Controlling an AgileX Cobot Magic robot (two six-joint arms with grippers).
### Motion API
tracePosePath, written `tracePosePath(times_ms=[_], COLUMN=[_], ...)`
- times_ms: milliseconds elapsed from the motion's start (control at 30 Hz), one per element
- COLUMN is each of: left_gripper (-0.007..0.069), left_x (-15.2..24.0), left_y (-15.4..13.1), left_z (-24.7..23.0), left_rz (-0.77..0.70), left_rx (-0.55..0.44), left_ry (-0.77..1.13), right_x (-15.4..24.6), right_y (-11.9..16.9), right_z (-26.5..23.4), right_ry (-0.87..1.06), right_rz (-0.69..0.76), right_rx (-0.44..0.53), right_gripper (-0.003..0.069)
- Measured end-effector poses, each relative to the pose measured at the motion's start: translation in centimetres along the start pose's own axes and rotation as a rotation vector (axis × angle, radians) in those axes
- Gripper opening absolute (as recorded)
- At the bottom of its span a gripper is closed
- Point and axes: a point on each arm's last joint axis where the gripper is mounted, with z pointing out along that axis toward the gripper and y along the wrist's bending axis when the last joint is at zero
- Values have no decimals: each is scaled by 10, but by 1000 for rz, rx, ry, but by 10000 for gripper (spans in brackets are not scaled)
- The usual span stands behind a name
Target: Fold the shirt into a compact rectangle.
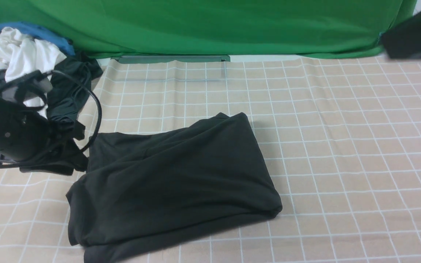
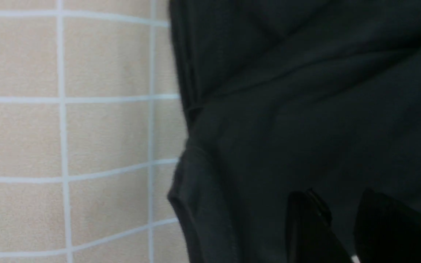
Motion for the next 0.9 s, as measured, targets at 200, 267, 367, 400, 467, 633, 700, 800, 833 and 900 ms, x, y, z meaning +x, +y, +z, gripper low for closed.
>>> tracePosePath(times_ms=[200,267,367,400,467,633,700,800,833,900], left_gripper=[39,20,17,17,19,19,19,19,19,19], left_x=[25,35,71,73,93,141,153,164,168,172], left_y=[-32,-41,-62,-63,-71,-83,-83,-81,-81,-79], left_z=[-69,-87,-133,-135,-150,-167,-165,-160,-158,-155], left_rz=[141,176,261,265,296,311,315,320,322,320], left_rx=[-9,-16,-30,-31,-30,1,3,1,0,-1], left_ry=[-230,-298,-484,-494,-572,-704,-721,-731,-735,-731], right_x=[31,44,85,87,107,131,131,128,127,125], right_y=[4,4,4,4,7,9,8,7,7,6], right_z=[-46,-54,-72,-72,-76,-64,-56,-47,-43,-36], right_ry=[-295,-365,-574,-584,-674,-690,-659,-628,-612,-589], right_rz=[24,37,58,57,47,124,136,142,144,151], right_rx=[58,84,154,156,170,142,139,137,136,133], right_gripper=[39,39,39,39,39,39,39,39,39,39])
